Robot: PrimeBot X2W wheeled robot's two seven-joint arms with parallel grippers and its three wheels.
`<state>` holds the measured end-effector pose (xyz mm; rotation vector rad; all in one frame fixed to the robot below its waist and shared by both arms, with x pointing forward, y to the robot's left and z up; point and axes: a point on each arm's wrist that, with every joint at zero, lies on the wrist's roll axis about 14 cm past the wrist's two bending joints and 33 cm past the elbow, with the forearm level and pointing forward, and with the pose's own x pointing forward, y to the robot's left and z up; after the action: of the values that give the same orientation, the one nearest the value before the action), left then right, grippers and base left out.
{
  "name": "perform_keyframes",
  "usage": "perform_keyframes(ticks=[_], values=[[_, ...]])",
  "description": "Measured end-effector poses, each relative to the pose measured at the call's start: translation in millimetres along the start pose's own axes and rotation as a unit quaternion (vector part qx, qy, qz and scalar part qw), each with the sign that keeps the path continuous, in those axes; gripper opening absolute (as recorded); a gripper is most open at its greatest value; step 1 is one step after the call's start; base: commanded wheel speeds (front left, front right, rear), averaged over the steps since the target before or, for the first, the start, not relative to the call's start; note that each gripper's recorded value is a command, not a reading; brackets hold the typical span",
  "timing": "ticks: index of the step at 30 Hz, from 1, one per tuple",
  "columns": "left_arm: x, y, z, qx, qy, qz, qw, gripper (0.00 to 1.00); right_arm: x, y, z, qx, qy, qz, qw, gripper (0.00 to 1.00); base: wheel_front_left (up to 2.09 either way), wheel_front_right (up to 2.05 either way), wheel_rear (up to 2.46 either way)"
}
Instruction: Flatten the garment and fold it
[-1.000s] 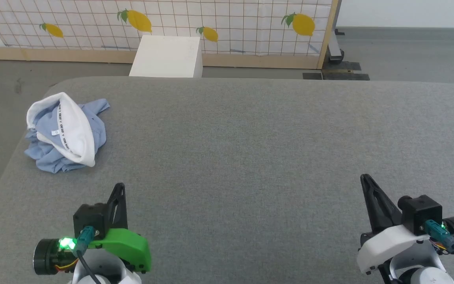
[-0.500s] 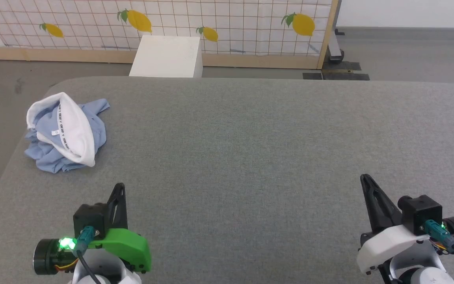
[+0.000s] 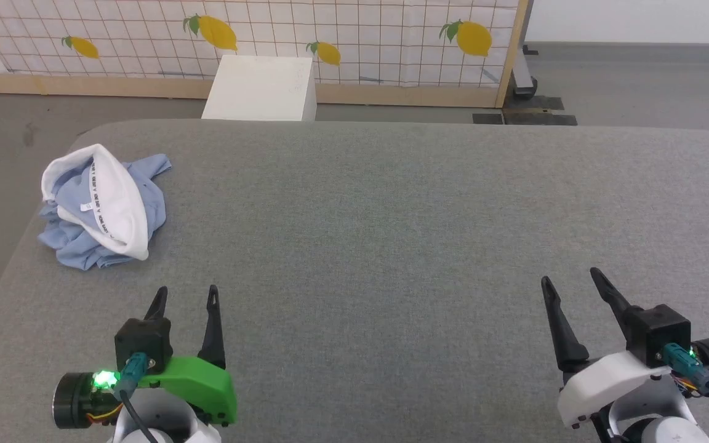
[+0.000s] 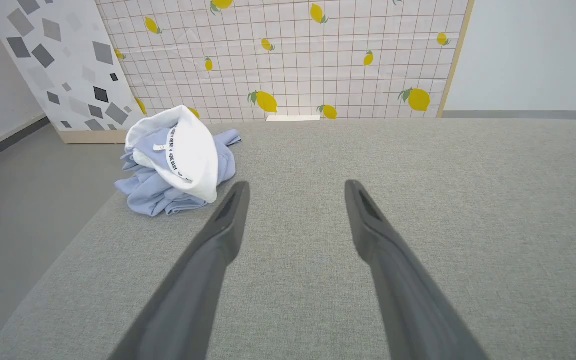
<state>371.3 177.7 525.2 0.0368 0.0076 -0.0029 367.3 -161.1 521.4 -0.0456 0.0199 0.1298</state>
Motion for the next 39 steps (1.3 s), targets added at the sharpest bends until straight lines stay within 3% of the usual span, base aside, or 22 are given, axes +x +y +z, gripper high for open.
perform_keyframes(ticks=[39], values=[[1.2,-6.2,-0.3,-0.001,0.005,-0.017,1.0,1.0,0.5,2.2,2.8,0.014,-0.008,0.004,1.0,1.0,0.0,0.0,0.0]])
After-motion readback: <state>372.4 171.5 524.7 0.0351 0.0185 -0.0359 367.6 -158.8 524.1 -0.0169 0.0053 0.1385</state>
